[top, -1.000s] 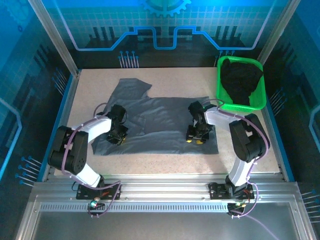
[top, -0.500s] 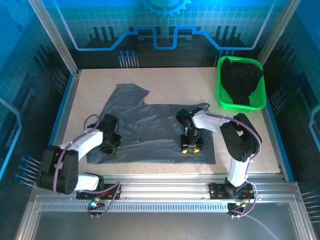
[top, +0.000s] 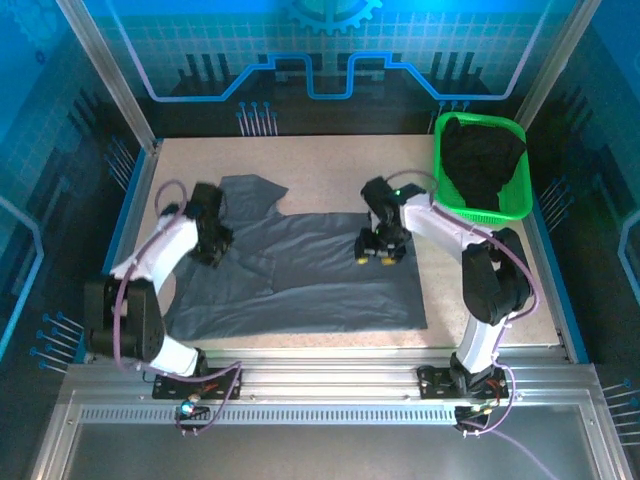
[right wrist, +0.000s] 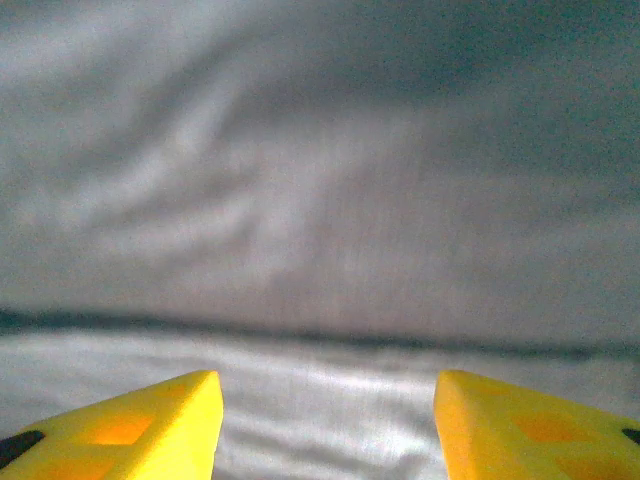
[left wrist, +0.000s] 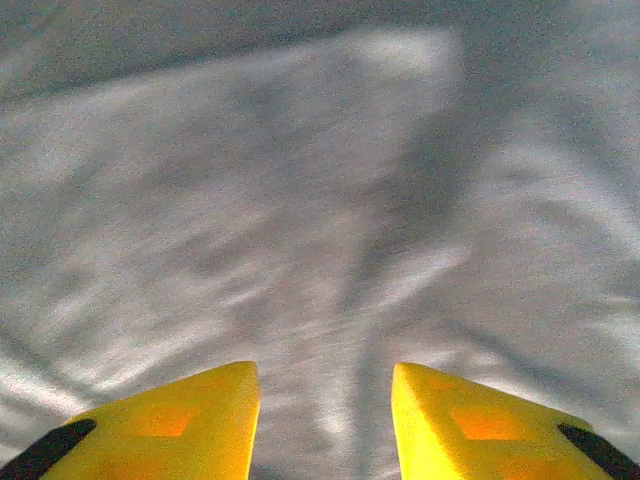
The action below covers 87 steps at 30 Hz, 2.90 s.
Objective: Fold and stack the t-shirts
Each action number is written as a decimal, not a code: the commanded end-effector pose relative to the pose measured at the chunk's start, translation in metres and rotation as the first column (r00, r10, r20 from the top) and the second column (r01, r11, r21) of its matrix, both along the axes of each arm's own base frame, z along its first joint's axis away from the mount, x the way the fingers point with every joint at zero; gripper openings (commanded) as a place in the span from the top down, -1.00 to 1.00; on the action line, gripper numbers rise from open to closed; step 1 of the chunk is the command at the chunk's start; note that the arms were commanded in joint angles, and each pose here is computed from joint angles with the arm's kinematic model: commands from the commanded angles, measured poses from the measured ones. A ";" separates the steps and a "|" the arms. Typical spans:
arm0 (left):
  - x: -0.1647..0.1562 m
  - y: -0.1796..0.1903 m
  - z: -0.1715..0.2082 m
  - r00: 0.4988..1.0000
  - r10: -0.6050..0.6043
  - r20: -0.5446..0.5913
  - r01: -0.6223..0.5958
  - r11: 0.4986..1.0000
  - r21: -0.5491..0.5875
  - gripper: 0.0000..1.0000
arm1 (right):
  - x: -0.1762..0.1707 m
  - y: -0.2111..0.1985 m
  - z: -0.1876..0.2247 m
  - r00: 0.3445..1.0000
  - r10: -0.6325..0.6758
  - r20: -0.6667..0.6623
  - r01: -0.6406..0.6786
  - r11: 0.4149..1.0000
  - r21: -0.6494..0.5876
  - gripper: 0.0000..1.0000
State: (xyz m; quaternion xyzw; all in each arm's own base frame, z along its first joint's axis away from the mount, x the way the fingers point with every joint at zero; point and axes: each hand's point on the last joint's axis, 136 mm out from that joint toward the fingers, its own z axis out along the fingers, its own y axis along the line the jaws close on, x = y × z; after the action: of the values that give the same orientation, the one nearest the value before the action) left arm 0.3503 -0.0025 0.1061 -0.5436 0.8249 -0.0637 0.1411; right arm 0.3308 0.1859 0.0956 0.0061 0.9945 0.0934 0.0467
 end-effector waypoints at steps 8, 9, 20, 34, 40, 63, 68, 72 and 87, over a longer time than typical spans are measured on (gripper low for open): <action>0.159 0.050 -0.006 0.985 -0.067 0.161 0.067 0.998 0.003 -0.09 | 0.135 -0.083 -0.032 0.979 -0.134 0.151 0.176 0.932 -0.316 -0.15; 0.166 0.054 -0.008 0.983 -0.064 0.175 0.064 0.998 0.002 -0.09 | 0.140 -0.089 -0.036 0.978 -0.145 0.151 0.187 0.929 -0.319 -0.15; 0.203 0.063 -0.022 0.952 -0.117 0.283 0.126 0.992 -0.012 -0.11 | 0.149 -0.102 -0.085 0.972 -0.232 0.044 0.234 0.921 -0.312 -0.08; 0.245 0.080 -0.031 0.930 -0.100 0.354 0.108 0.994 -0.003 -0.24 | 0.148 -0.103 -0.089 0.963 -0.267 0.042 0.268 0.921 -0.282 0.98; 0.268 0.089 -0.040 0.921 -0.115 0.371 0.106 0.993 0.045 -0.22 | 0.152 -0.095 -0.073 0.967 -0.244 0.078 0.256 0.929 -0.267 1.00; 0.212 0.049 -0.112 0.961 -0.252 -0.111 0.264 0.957 0.117 0.34 | 0.149 -0.089 -0.075 0.970 -0.235 0.068 0.244 0.938 -0.247 1.00; 0.212 0.053 -0.101 0.962 -0.250 -0.110 0.264 0.953 0.146 0.94 | 0.150 -0.086 -0.075 0.971 -0.228 0.069 0.238 0.941 -0.239 1.00; 0.227 0.057 -0.059 0.966 -0.256 -0.017 0.254 0.944 0.212 1.00 | 0.154 -0.085 -0.071 0.974 -0.214 0.081 0.227 0.948 -0.222 1.00; 0.159 0.037 0.038 0.937 -0.247 0.246 0.208 0.962 0.176 1.00 | 0.165 -0.084 -0.013 0.968 -0.074 0.239 0.115 0.980 -0.162 1.00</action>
State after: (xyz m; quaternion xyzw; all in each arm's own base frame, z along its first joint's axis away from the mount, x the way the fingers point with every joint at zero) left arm 0.5190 0.0423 0.1355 -0.4136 0.8687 -0.0566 0.2665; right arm 0.4890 0.1018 0.0447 0.0600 0.9908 -0.0159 0.1205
